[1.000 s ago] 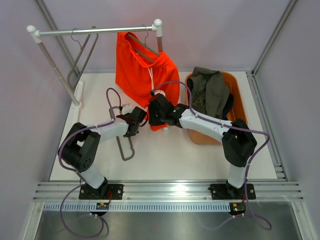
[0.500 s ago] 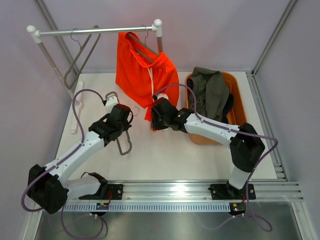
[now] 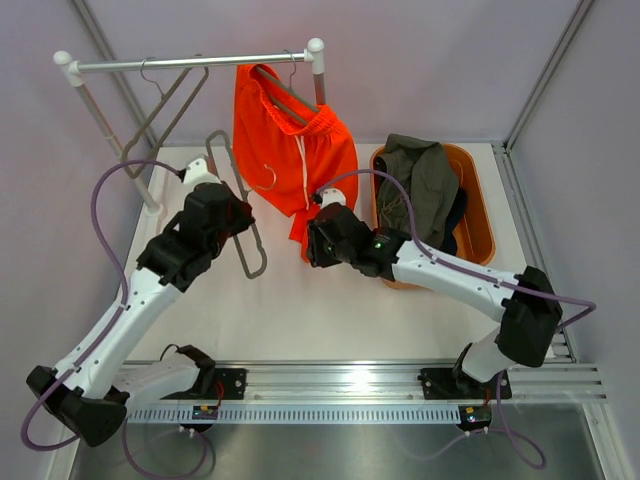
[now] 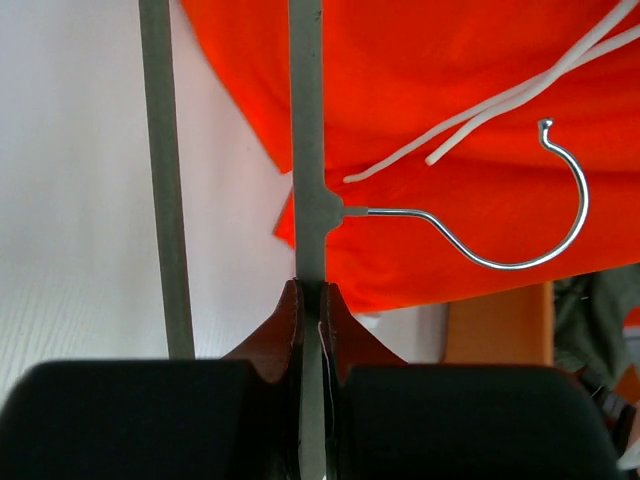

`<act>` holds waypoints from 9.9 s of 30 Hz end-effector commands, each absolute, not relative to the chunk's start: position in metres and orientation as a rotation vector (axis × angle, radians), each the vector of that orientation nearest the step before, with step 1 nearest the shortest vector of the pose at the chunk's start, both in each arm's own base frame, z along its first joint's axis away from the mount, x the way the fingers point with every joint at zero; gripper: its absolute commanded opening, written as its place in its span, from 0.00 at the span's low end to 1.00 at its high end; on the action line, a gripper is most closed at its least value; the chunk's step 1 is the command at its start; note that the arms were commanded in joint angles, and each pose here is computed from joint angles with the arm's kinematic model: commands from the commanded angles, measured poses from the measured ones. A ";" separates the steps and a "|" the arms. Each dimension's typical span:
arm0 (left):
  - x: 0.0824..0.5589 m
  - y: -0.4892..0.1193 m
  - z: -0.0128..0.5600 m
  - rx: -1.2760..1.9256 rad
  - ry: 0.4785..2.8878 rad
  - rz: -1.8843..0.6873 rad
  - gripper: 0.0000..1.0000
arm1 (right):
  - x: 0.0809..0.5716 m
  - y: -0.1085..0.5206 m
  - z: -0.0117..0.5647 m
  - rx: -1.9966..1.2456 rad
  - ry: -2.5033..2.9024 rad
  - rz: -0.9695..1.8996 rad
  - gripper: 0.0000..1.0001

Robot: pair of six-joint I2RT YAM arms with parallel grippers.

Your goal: Remove the shorts from the hanger

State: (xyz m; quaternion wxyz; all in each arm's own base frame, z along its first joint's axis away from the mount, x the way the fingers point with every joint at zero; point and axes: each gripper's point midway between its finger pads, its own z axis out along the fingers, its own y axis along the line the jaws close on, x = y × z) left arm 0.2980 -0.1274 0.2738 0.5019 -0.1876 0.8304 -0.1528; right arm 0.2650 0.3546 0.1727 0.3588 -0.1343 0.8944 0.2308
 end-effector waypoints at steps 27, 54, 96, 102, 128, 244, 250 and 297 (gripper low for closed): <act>0.397 -0.113 0.471 -0.385 1.626 -1.007 0.00 | 0.239 0.294 0.238 -0.300 2.162 0.521 0.36; 0.456 -0.060 0.477 -0.486 1.549 -1.052 0.00 | 0.241 0.295 0.218 -0.315 2.214 0.470 0.36; 0.421 -0.039 0.460 -0.485 1.540 -0.901 0.47 | 0.235 0.283 0.229 -0.289 2.194 0.480 0.38; 0.390 -0.041 0.461 -0.454 1.544 -0.802 0.47 | 0.237 0.268 0.265 -0.255 2.111 0.472 0.47; 0.339 -0.156 0.485 -0.140 1.659 -0.741 0.50 | 0.451 0.224 0.393 0.057 1.722 0.283 0.54; 0.396 -0.197 0.398 0.249 2.024 -0.239 0.00 | 0.371 0.323 0.362 -0.218 1.834 0.580 0.48; 0.360 -0.189 0.387 0.265 2.073 -0.299 0.00 | 0.367 0.311 0.367 -0.220 1.819 0.540 0.49; 0.214 -0.196 0.331 0.596 2.108 -0.687 0.00 | 0.355 0.340 0.337 -0.270 1.886 0.261 0.21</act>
